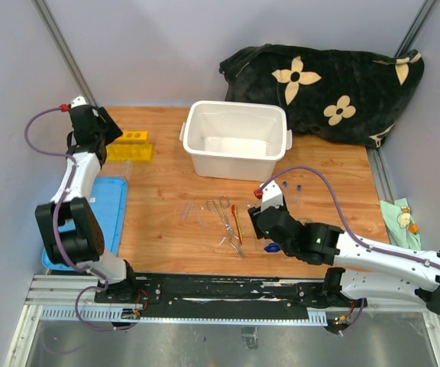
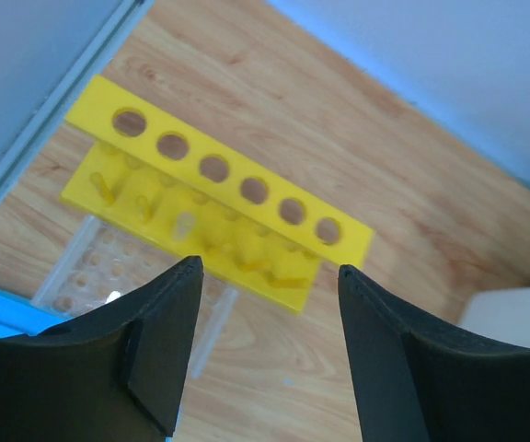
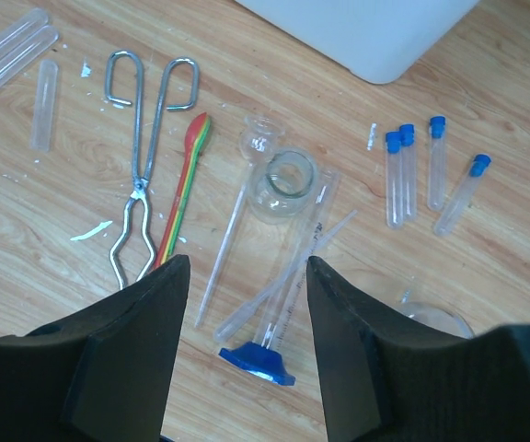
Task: Organize the chemistry lab equipment
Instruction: Insert the test tube into the slot of the test tube rack.
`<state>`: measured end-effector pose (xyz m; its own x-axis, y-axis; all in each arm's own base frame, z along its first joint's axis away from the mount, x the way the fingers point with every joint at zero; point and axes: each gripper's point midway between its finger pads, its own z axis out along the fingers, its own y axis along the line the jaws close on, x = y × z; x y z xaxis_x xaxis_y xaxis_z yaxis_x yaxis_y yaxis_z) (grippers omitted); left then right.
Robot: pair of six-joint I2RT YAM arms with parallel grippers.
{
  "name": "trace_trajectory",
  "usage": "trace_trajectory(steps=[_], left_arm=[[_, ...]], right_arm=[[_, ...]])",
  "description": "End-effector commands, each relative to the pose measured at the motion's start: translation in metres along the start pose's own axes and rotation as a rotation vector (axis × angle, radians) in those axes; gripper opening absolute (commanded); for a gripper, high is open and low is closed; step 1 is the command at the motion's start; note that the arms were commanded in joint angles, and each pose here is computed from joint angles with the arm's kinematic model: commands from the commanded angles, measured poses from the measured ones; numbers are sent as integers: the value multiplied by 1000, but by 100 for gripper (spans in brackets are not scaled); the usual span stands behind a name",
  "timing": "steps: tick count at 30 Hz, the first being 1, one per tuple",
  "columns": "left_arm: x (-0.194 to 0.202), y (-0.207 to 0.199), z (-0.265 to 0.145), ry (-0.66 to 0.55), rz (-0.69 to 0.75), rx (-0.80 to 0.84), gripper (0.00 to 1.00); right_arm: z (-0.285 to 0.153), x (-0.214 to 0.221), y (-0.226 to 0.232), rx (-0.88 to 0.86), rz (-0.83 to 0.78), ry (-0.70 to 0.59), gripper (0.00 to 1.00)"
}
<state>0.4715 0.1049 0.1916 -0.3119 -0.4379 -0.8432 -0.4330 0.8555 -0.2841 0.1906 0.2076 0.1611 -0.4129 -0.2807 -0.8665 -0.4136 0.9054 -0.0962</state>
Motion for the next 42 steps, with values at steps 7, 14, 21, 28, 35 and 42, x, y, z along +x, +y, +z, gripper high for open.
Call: trace_trajectory(steps=[7,14,21,28,35,42], left_arm=[[48,-87,-103,199,-103,498,68],[101,-101,-151,349,-107,657,72],[100,-98,-189,336,-68,677,74],[111,-91,-205,356,-34,673,68],[125,-84,-210,376,-43,666,65],[130,-83,-210,390,-53,659,65]], right_arm=[[9,-22,33,-82,17,38,55],[36,-17,75,-147,-39,138,57],[70,-12,135,-301,-39,203,58],[100,2,165,-362,-8,266,53],[118,6,174,-369,-21,267,47],[135,11,178,-382,-21,291,46]])
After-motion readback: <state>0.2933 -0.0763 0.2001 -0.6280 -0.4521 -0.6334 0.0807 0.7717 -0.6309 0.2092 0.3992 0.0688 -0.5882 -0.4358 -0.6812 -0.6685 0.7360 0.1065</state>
